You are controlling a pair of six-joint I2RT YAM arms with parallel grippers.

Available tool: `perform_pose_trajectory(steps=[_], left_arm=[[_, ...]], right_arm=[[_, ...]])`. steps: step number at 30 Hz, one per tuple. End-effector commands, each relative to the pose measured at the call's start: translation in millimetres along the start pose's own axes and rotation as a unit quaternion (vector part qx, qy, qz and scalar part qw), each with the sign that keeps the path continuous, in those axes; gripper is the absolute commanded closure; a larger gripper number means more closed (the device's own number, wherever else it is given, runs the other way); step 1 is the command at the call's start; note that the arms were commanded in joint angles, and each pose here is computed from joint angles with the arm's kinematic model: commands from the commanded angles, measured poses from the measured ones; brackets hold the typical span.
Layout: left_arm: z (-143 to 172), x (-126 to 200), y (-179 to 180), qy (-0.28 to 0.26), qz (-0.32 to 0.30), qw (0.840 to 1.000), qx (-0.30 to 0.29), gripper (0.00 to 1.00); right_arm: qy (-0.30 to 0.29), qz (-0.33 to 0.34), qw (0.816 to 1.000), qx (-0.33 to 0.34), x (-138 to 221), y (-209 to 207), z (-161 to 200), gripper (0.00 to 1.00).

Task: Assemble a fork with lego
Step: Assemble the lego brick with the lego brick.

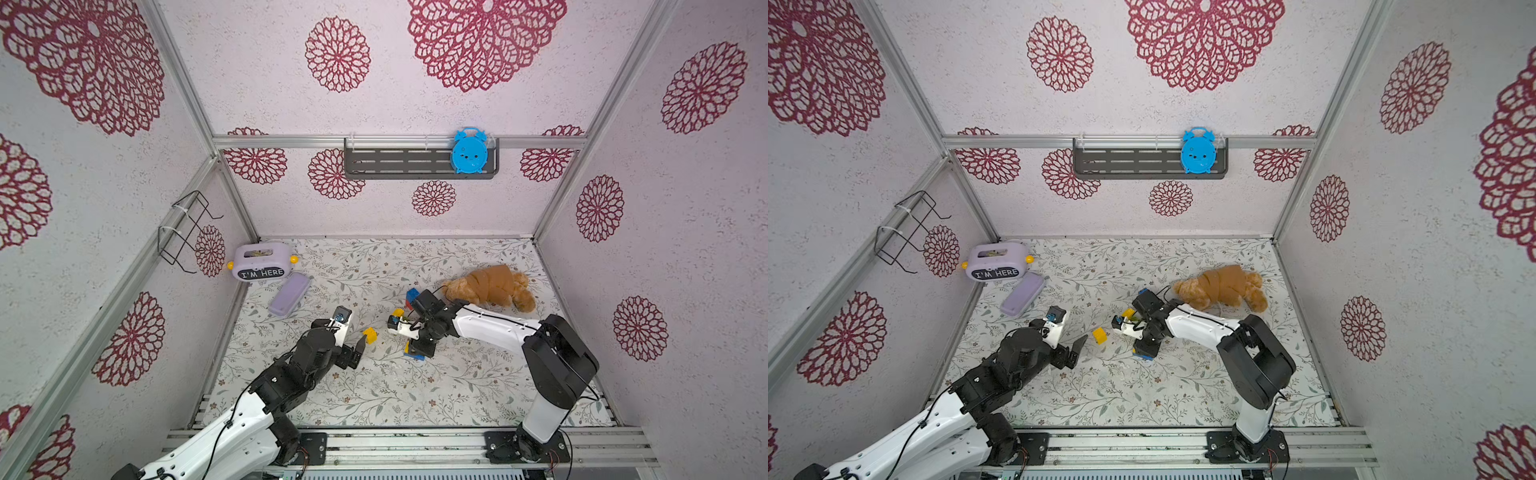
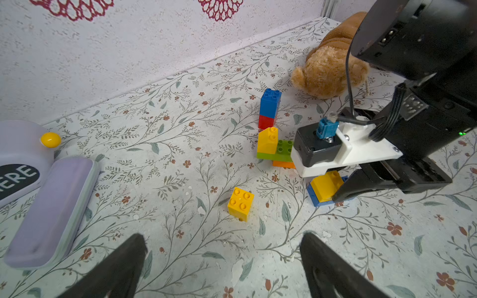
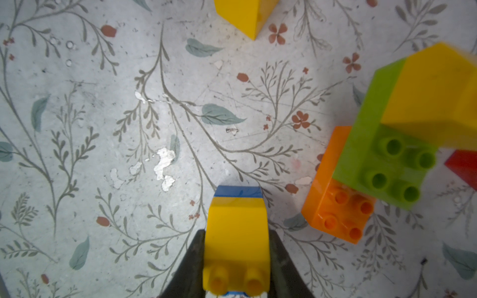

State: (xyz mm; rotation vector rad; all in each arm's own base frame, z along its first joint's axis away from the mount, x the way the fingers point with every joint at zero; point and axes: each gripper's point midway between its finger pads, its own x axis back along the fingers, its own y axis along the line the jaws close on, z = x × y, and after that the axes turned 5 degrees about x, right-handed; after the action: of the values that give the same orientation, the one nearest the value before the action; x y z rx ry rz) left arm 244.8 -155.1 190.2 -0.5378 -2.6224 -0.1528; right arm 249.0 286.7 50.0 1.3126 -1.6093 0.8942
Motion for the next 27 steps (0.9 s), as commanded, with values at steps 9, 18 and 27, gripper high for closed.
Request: perform_pose_trajectory(steps=[9, 18, 27], left_arm=[[-13, 4, 1, -0.017, 0.001, 1.0, -0.001, 0.03], [-13, 4, 1, -0.015, 0.0, 1.0, -0.005, 0.03], [-15, 5, 1, -0.018, 0.001, 1.0, -0.007, 0.03]], right_arm=[[0.171, -0.08, 0.982, -0.028, -53, 39, 95, 0.83], [0.226, -0.107, 0.968, -0.033, -70, 50, 116, 0.83], [0.114, -0.041, 0.991, -0.049, -11, 21, 54, 0.82]])
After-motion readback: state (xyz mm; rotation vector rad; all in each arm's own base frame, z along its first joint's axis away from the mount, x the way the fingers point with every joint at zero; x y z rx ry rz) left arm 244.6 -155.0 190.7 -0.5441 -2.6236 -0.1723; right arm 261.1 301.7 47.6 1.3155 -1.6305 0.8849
